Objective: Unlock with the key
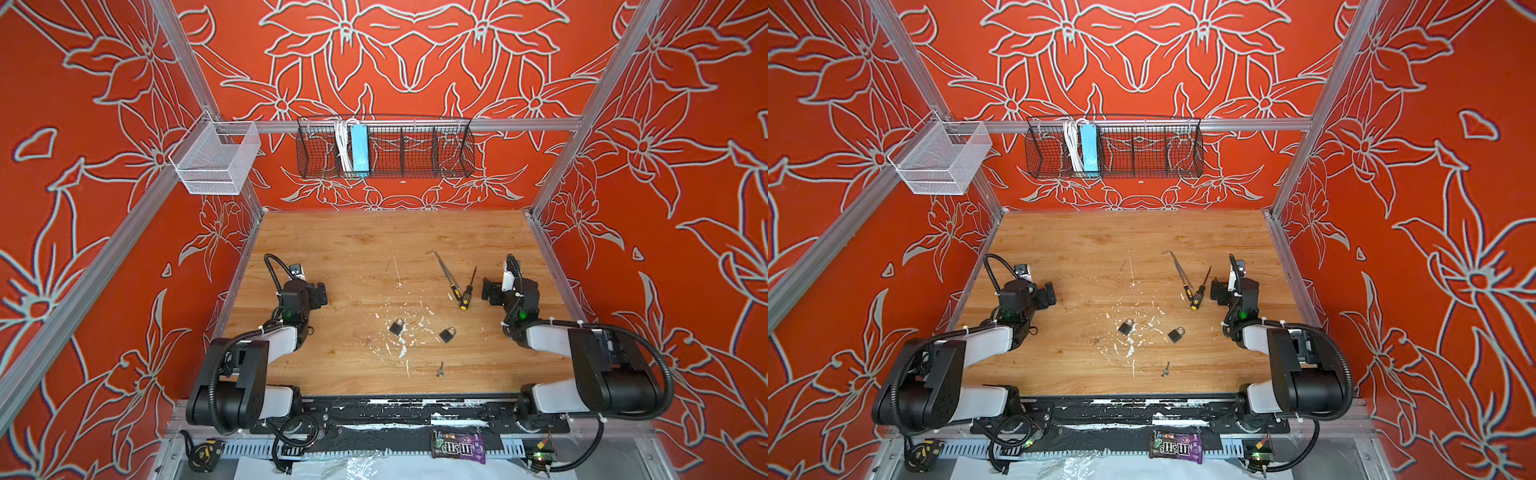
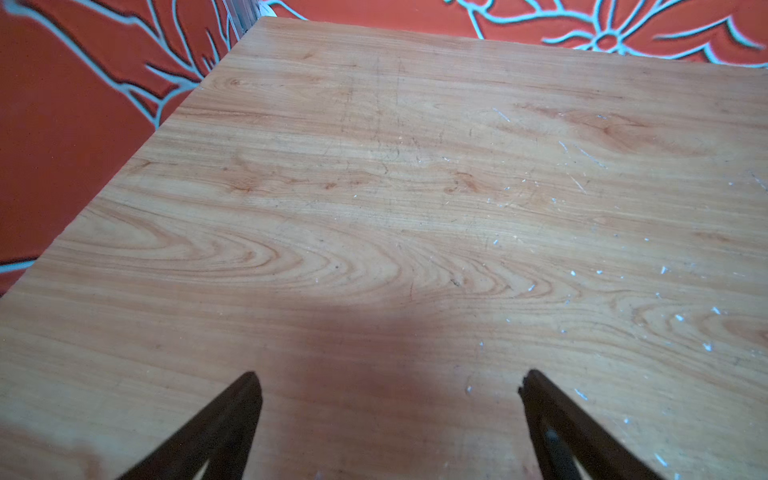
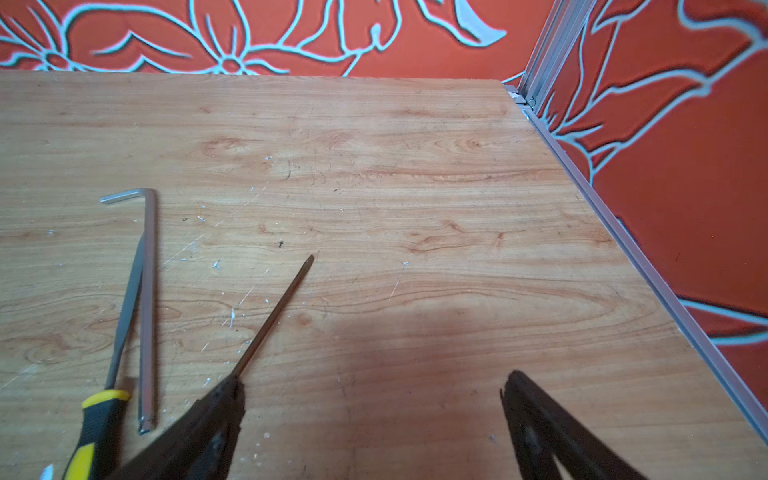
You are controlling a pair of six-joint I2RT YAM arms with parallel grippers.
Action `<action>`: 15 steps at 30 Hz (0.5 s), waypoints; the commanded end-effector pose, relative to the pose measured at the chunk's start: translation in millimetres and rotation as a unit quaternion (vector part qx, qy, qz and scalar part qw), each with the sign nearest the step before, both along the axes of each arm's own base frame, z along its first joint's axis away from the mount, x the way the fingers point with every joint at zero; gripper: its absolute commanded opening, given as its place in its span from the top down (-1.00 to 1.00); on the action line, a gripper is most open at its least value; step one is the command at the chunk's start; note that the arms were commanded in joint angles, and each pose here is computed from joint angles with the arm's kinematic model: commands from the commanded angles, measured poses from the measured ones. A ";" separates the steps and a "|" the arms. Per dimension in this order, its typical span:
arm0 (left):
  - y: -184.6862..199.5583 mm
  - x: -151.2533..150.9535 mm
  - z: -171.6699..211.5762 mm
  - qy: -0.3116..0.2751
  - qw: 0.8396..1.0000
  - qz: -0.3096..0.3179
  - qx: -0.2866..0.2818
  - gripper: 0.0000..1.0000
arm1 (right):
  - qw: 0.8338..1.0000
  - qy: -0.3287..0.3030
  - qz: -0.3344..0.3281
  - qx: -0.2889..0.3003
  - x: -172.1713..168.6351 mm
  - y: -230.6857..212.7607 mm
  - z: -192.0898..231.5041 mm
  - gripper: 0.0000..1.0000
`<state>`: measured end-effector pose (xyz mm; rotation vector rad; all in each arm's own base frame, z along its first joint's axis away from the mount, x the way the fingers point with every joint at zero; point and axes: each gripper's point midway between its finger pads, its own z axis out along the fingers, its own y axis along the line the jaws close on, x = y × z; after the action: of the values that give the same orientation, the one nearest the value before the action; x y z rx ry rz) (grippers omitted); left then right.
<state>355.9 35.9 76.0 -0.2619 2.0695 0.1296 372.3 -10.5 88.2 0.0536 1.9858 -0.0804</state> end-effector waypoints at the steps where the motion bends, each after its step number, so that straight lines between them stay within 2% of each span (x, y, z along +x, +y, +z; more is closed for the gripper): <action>1: 0.0 4.8 10.2 -0.017 1.000 -0.001 -0.003 -0.95 | 1.000 -0.009 0.011 -0.004 1.2 3.3 4.7 -0.95; 15: 0.5 5.1 10.5 -0.017 1.000 -0.001 -0.003 -0.95 | 1.000 -0.009 0.011 -0.004 1.2 3.5 4.4 -0.95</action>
<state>355.9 35.8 76.0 -0.2613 2.0696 0.1295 372.3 -10.4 88.2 0.0532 1.9858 -0.0801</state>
